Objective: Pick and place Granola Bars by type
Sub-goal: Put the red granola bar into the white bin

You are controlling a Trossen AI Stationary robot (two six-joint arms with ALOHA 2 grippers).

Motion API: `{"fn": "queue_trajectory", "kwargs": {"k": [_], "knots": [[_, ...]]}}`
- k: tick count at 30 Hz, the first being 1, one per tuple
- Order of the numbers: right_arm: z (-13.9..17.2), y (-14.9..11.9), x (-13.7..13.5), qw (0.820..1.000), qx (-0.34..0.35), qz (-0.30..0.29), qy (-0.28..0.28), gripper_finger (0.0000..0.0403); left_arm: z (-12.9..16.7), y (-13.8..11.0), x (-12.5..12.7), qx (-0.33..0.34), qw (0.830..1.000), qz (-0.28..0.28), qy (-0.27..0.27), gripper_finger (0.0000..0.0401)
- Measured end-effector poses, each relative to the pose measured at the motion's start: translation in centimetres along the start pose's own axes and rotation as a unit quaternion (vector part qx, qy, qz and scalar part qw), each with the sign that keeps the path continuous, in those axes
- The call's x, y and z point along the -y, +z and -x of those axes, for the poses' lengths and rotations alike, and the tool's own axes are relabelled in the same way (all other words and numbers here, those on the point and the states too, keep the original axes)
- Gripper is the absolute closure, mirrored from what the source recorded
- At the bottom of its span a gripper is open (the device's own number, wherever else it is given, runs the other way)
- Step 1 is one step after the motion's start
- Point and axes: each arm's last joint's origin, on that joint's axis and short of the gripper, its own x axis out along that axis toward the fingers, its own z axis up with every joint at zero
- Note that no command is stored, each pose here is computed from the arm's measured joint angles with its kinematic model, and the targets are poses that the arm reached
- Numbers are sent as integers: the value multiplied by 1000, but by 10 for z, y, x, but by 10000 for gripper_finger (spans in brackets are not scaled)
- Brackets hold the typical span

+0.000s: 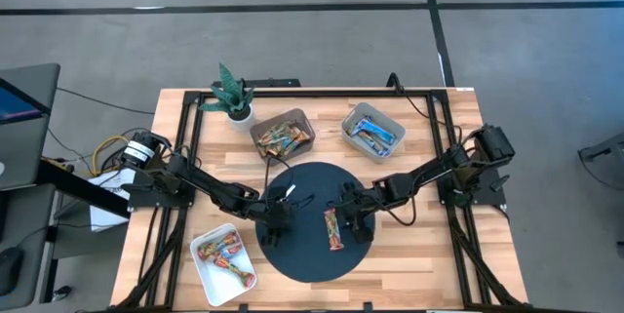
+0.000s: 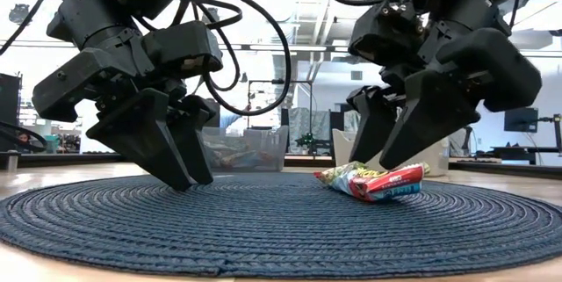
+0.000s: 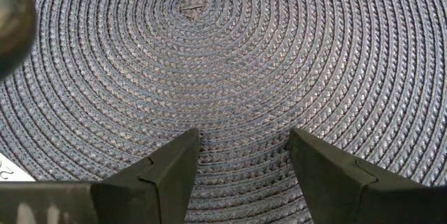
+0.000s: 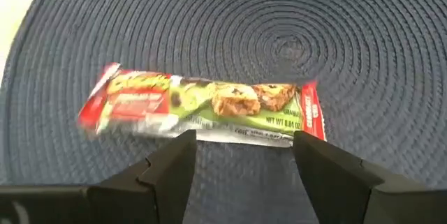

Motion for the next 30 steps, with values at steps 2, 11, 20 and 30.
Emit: {"fn": "queue_trajectory", "kwargs": {"k": [2, 11, 20, 30], "knots": [[-8, -3, 0, 1000, -3, 2, 0, 168, 0, 0, 0, 0, 1000, 0, 0, 182], [-24, 10, 0, 999, -16, 35, 28, 168, 0, 1, 0, 3, 1000, -3, -1, 182], [-20, 22, -4, 998, -3, 55, 29, 168, 0, 1, 0, 4, 1000, -3, 7, 182], [-16, 15, 4, 998, -47, 29, -1, 168, 13, 18, 1, 33, 996, -74, 26, 182]]}}
